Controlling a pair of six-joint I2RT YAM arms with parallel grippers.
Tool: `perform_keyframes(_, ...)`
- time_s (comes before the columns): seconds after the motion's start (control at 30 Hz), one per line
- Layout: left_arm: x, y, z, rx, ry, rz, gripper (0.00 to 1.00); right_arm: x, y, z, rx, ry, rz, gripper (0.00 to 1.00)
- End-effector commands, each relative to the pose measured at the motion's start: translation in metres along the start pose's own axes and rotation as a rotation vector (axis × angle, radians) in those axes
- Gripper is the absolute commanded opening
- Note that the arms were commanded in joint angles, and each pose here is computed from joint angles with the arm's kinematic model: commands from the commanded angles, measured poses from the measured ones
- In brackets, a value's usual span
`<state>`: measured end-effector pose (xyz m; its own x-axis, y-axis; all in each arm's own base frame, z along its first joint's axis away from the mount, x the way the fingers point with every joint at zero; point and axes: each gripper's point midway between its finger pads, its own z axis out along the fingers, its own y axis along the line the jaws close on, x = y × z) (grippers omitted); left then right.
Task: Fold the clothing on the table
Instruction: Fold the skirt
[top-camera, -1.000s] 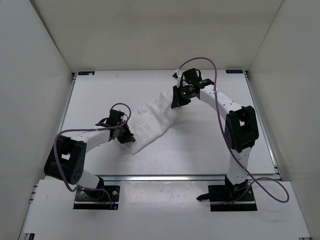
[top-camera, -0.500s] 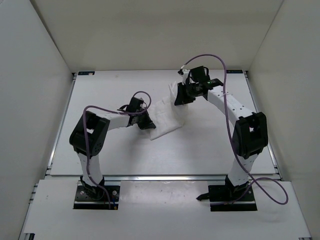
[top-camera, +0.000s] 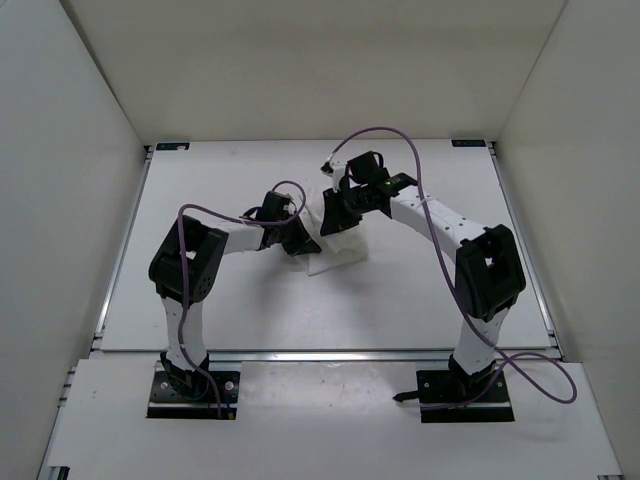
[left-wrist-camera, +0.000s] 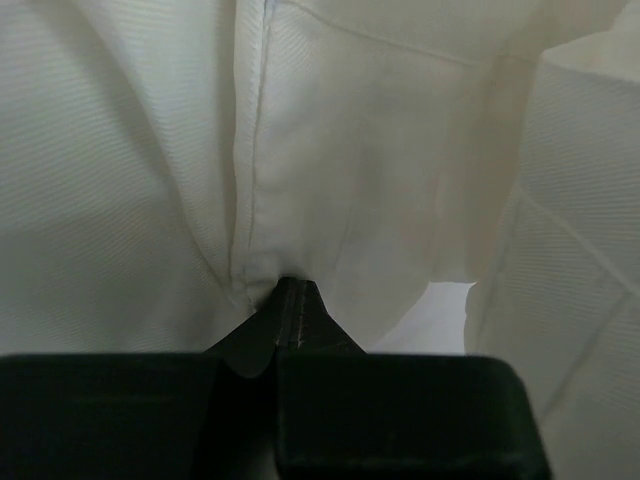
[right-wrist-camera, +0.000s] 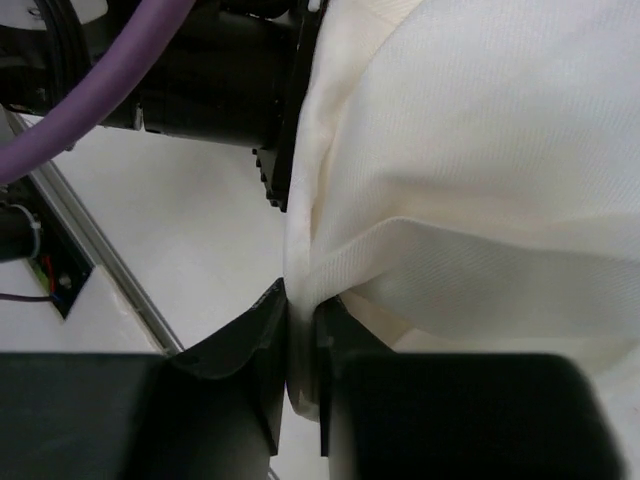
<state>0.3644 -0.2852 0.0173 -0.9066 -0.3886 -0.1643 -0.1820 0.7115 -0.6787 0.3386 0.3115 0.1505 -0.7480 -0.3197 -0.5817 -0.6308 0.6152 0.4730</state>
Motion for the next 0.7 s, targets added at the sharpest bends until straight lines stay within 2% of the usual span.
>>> perform_keyframes(0.0,0.014,0.031,0.006,-0.078,0.031,-0.038,0.0,0.003,0.002,0.012,-0.015,0.018,0.009,0.14)
perform_keyframes(0.03,0.014,0.034,0.005,-0.077,0.031,-0.044,0.0,0.004,0.001,0.013,-0.031,0.022,0.02,0.21)
perform_keyframes(0.1,0.013,0.038,0.003,-0.081,0.032,-0.057,0.0,0.01,-0.003,0.018,-0.041,0.065,0.046,0.41)
perform_keyframes(0.2,0.013,0.04,0.0,-0.069,0.027,-0.065,0.0,-0.001,0.003,0.015,-0.056,0.044,0.044,0.59)
perform_keyframes(0.3,0.013,0.042,-0.006,-0.057,0.034,-0.08,0.0,-0.039,0.003,-0.002,-0.043,-0.06,0.029,0.72)
perform_keyframes(0.47,-0.009,0.037,-0.029,-0.007,-0.009,-0.091,0.0,-0.104,0.003,-0.06,-0.067,-0.269,0.012,0.73)
perform_keyframes(0.57,-0.032,0.024,-0.063,0.038,-0.088,-0.075,0.0,-0.109,-0.024,-0.08,0.031,-0.348,0.034,0.64)
perform_keyframes(0.67,-0.044,0.015,-0.093,0.048,-0.14,-0.02,0.0,-0.079,-0.058,-0.075,0.114,-0.286,0.098,0.33)
